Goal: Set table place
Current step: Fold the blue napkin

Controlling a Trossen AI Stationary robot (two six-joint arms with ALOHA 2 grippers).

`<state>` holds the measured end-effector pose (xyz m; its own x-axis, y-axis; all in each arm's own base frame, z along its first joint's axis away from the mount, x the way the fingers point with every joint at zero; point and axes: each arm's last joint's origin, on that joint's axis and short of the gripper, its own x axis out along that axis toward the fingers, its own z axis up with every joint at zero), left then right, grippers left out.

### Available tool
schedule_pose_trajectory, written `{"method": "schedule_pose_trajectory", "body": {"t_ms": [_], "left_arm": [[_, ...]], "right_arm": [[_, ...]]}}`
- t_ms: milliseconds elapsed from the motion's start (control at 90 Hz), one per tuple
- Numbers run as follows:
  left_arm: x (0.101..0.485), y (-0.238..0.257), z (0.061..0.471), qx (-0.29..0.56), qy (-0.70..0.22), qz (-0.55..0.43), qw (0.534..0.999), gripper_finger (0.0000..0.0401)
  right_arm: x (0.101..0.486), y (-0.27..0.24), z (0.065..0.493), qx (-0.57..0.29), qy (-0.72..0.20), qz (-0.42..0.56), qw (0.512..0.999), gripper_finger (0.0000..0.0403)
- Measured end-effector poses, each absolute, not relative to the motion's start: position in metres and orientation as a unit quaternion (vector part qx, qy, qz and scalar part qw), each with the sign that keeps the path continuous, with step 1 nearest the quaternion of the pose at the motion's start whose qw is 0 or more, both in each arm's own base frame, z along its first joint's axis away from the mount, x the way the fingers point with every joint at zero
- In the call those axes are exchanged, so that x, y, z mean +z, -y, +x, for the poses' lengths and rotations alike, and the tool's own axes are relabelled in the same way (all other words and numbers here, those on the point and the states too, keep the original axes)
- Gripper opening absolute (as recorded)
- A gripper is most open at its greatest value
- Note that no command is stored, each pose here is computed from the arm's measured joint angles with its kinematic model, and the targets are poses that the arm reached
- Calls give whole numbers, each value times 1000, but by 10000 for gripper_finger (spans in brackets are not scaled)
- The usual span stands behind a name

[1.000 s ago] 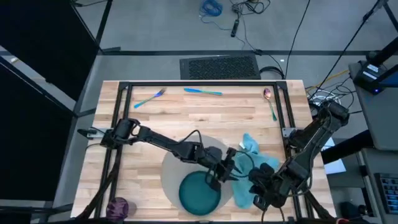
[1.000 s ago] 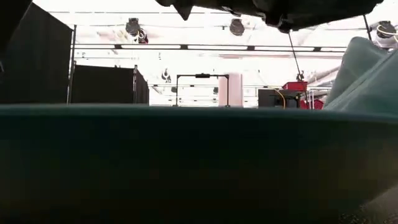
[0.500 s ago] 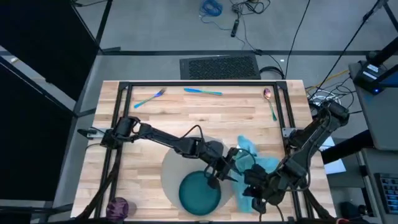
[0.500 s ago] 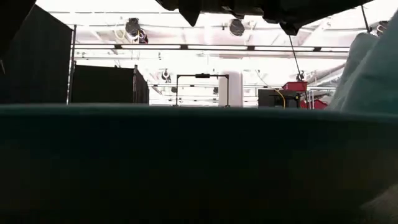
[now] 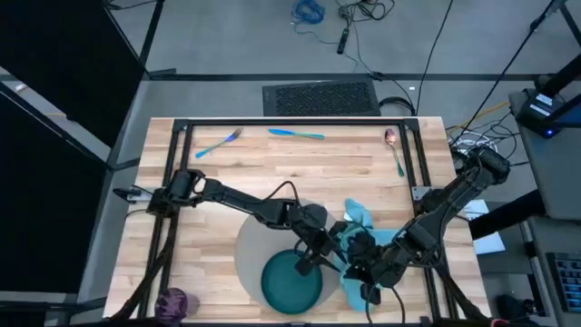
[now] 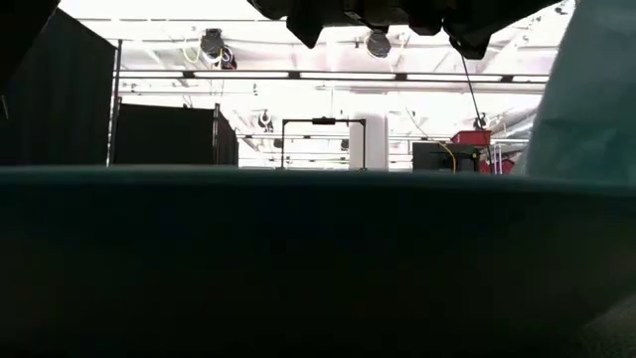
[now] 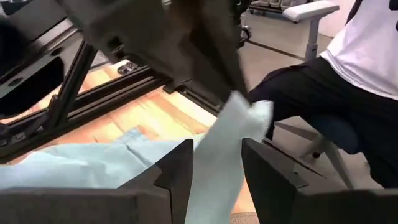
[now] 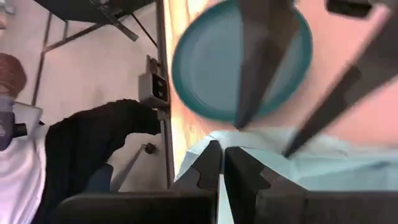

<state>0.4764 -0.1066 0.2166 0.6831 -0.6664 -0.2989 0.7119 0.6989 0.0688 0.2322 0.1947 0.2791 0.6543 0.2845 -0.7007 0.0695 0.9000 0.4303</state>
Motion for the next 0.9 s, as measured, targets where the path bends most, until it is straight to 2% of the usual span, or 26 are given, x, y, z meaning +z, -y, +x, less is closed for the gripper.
{"method": "schedule_pose_trajectory", "body": {"t_ms": [400,900], "left_arm": [[212,105,473,-422,-147,70,892,123],[211,106,472,-425,-153,68,890,123]], "right_arm": [[284,-183,236,51,-398,195,895,0],[306,-164,223,9,-345,174,922,0]]}}
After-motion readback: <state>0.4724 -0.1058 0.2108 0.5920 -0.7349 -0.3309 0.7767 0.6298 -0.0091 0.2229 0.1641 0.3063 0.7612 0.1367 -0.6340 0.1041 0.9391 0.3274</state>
